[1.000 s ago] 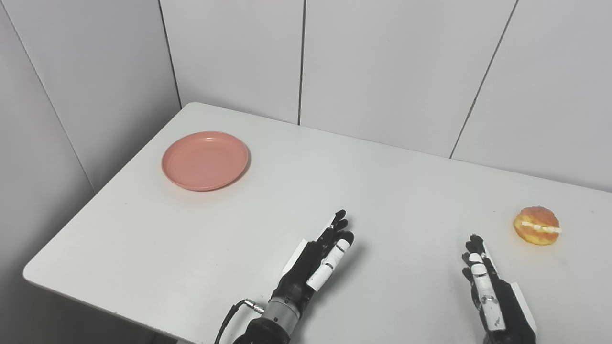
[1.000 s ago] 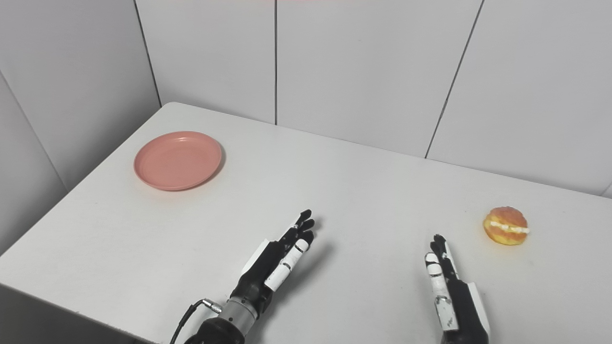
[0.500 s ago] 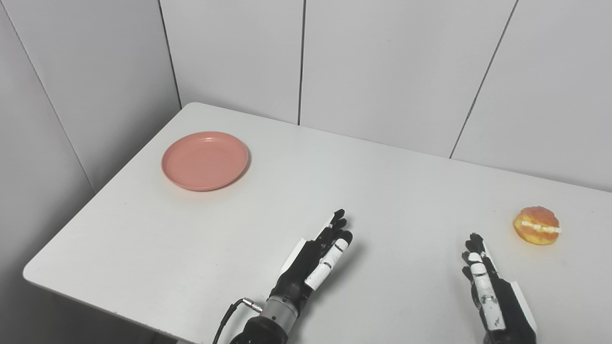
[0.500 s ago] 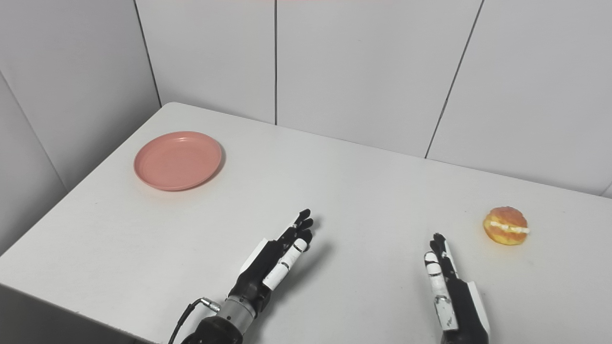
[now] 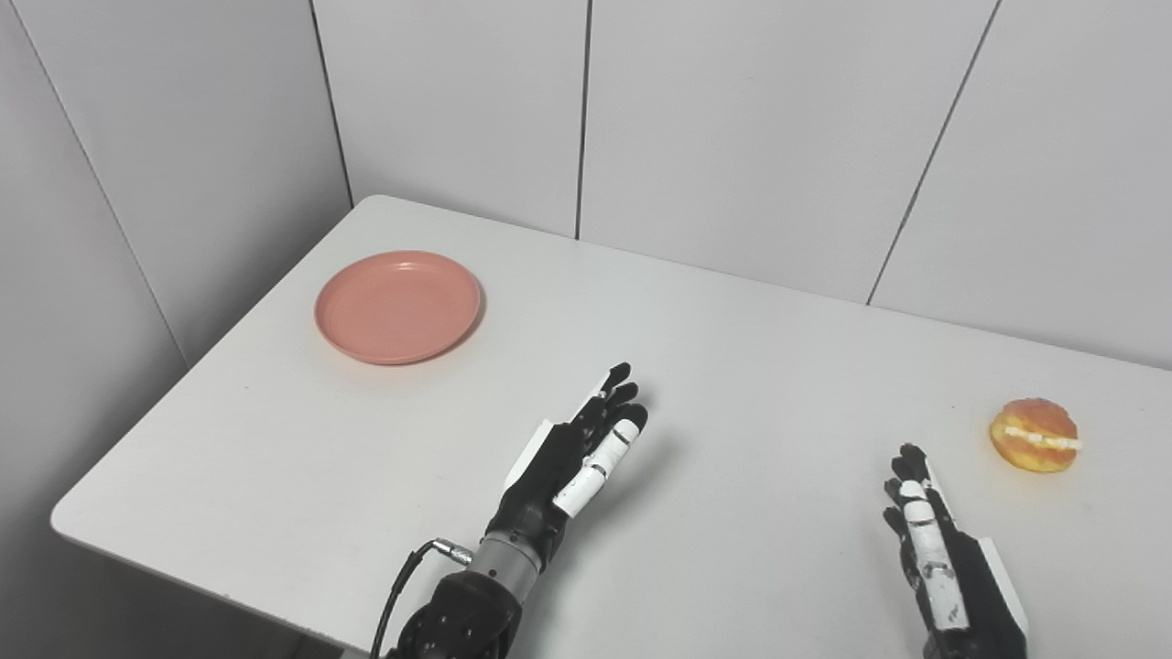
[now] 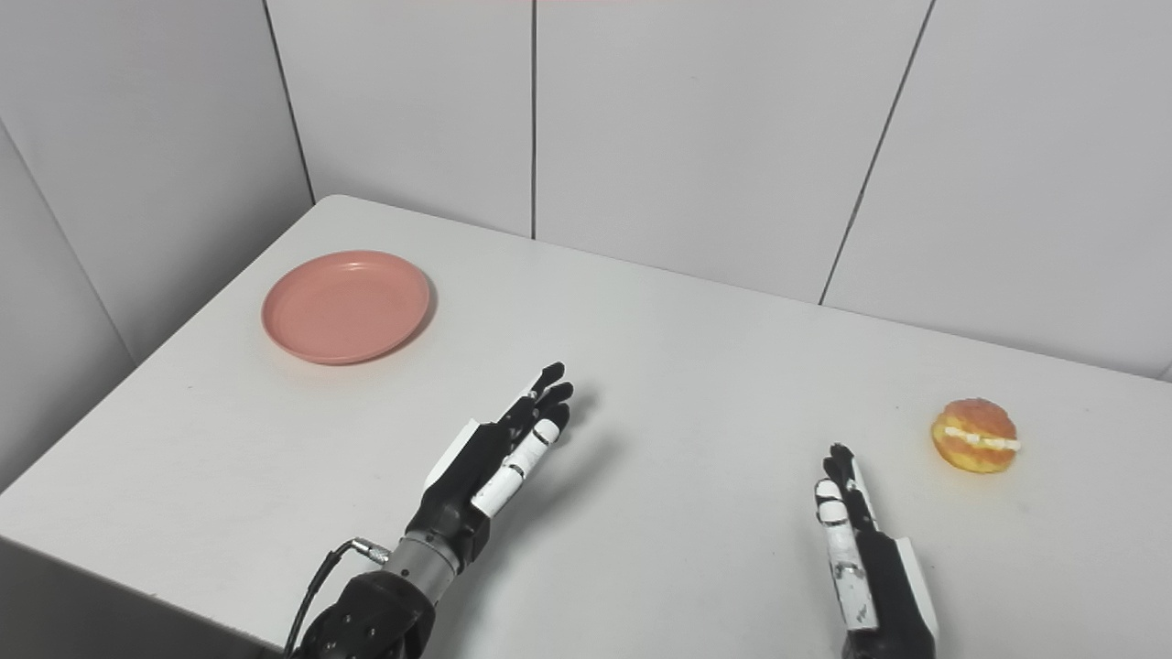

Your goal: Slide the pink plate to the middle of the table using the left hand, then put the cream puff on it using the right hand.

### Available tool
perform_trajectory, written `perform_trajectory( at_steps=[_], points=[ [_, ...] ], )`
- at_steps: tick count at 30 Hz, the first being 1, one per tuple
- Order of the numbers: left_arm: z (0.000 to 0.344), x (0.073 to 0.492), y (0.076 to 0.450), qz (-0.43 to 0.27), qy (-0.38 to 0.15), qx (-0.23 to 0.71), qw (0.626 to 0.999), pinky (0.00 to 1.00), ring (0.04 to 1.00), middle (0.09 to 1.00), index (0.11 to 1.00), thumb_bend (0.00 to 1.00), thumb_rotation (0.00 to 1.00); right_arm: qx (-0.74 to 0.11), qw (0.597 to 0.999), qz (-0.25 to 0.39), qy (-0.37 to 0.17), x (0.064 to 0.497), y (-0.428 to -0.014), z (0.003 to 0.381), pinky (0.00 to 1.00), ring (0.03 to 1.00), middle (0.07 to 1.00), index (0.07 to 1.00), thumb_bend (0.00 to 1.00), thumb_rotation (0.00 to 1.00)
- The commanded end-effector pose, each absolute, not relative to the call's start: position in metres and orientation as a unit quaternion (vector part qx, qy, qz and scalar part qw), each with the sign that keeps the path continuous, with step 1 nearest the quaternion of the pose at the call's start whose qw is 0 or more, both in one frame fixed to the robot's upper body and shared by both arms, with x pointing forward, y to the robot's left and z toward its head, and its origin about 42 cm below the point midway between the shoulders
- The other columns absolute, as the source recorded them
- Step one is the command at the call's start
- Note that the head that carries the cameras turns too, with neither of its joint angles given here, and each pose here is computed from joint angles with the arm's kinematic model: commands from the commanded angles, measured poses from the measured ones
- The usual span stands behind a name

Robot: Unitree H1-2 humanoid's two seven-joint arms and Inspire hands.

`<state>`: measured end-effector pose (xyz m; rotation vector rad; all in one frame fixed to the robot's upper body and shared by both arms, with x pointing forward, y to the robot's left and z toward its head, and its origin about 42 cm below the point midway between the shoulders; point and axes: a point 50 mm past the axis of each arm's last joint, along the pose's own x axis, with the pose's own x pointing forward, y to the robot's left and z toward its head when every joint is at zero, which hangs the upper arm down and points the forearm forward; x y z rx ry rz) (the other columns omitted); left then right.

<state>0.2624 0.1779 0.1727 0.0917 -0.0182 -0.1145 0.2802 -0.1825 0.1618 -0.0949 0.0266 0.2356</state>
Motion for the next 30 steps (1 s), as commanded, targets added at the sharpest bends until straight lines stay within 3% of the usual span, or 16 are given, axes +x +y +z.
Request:
perform_trajectory(
  at_steps=[1, 15, 20, 24, 30],
  points=[
    [0.200, 0.269, 0.179, -0.060, -0.058, 0.048, 0.995, 0.96, 0.957, 0.956, 0.945, 0.42, 0.86, -0.045, 0.991, 0.120, -0.035, 0.287, -0.181, 0.180, 1.00, 1.000, 1.000, 1.000, 0.12, 1.00],
    [0.257, 0.283, 0.207, -0.028, -0.133, 0.057, 0.989, 0.96, 0.957, 0.967, 0.959, 0.38, 0.83, -0.045, 0.991, 0.120, -0.039, 0.291, -0.181, 0.180, 1.00, 1.000, 1.000, 1.000, 0.12, 1.00],
    [0.267, 0.291, 0.221, -0.008, -0.146, 0.063, 0.987, 0.95, 0.951, 0.960, 0.951, 0.38, 0.82, -0.053, 0.991, 0.120, -0.041, 0.292, -0.182, 0.179, 1.00, 0.997, 0.994, 0.995, 0.13, 1.00],
    [0.274, 0.297, 0.238, 0.009, -0.162, 0.071, 0.984, 0.97, 0.952, 0.956, 0.944, 0.40, 0.86, -0.053, 0.991, 0.120, -0.036, 0.292, -0.181, 0.179, 1.00, 1.000, 0.997, 0.999, 0.13, 1.00],
    [0.284, 0.309, 0.257, 0.028, -0.185, 0.070, 0.980, 0.94, 0.947, 0.955, 0.929, 0.38, 0.82, -0.053, 0.991, 0.118, -0.032, 0.291, -0.182, 0.179, 1.00, 1.000, 0.999, 1.000, 0.14, 1.00]
  ],
)
